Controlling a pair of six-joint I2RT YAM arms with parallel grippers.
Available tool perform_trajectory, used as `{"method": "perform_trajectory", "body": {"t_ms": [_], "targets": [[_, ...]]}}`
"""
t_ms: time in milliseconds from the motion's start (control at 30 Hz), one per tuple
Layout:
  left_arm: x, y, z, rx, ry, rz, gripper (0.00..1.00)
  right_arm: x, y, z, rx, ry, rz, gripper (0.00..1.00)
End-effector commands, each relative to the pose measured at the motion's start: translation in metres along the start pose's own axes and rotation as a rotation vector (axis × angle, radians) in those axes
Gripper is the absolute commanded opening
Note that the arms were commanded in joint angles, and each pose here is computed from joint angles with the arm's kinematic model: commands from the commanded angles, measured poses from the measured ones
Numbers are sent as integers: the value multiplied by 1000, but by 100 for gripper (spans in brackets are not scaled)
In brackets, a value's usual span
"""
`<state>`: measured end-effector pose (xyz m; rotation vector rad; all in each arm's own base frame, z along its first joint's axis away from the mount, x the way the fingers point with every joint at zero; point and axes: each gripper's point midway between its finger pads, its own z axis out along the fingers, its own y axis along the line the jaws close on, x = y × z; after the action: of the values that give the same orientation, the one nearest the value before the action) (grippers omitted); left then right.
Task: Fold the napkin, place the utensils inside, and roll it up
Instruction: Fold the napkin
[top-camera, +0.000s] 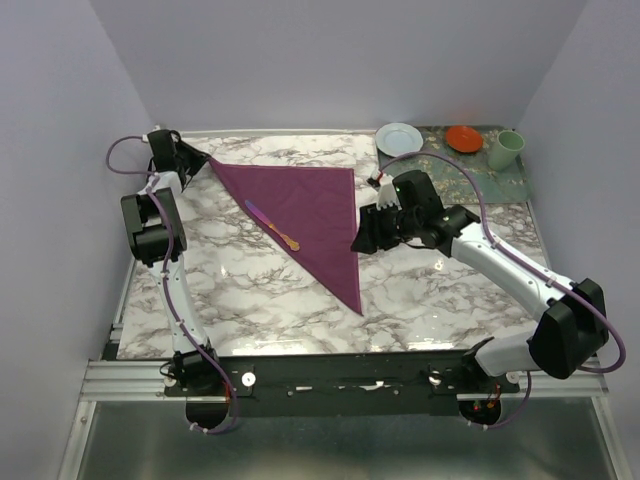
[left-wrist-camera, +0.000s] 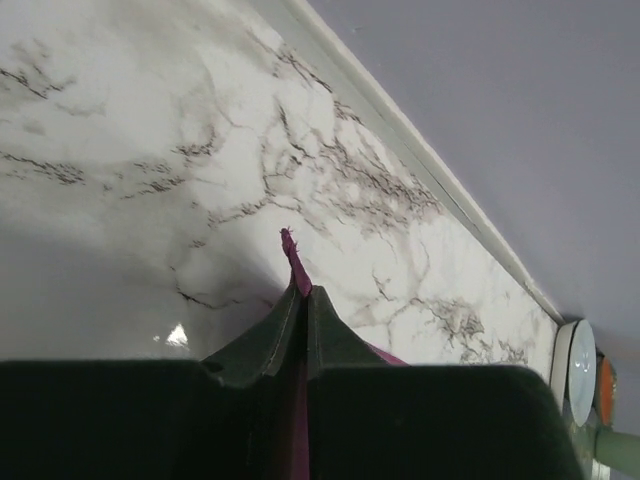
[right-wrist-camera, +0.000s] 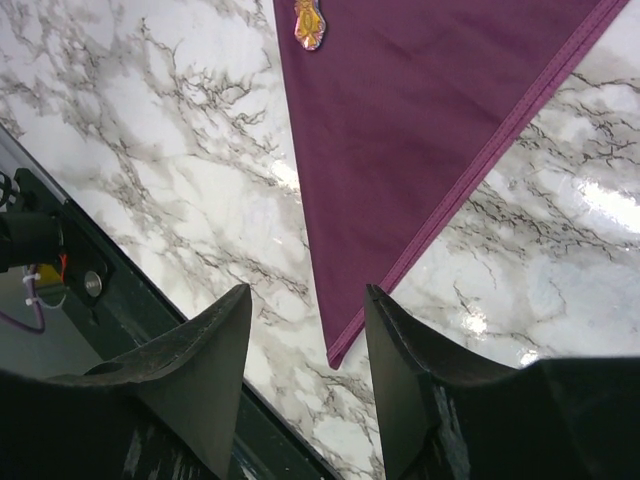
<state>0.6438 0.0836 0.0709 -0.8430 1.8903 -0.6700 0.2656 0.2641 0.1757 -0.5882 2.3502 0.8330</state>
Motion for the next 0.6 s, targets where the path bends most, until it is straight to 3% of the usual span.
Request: {"method": "perform_trajectory", "body": {"t_ms": [0, 67, 400, 567], "targets": [[0, -91, -40, 127, -7, 140, 8, -1, -8, -7, 55, -34, 46, 57], [21, -92, -49, 114, 24, 145, 3, 1, -11, -8, 60, -35, 71, 57], [153, -170, -125, 155, 146, 344, 2, 9, -11, -23, 35, -76, 94, 58], [207, -165, -149, 168, 238, 347, 1, 20, -13, -24, 29, -78, 113, 58]]}}
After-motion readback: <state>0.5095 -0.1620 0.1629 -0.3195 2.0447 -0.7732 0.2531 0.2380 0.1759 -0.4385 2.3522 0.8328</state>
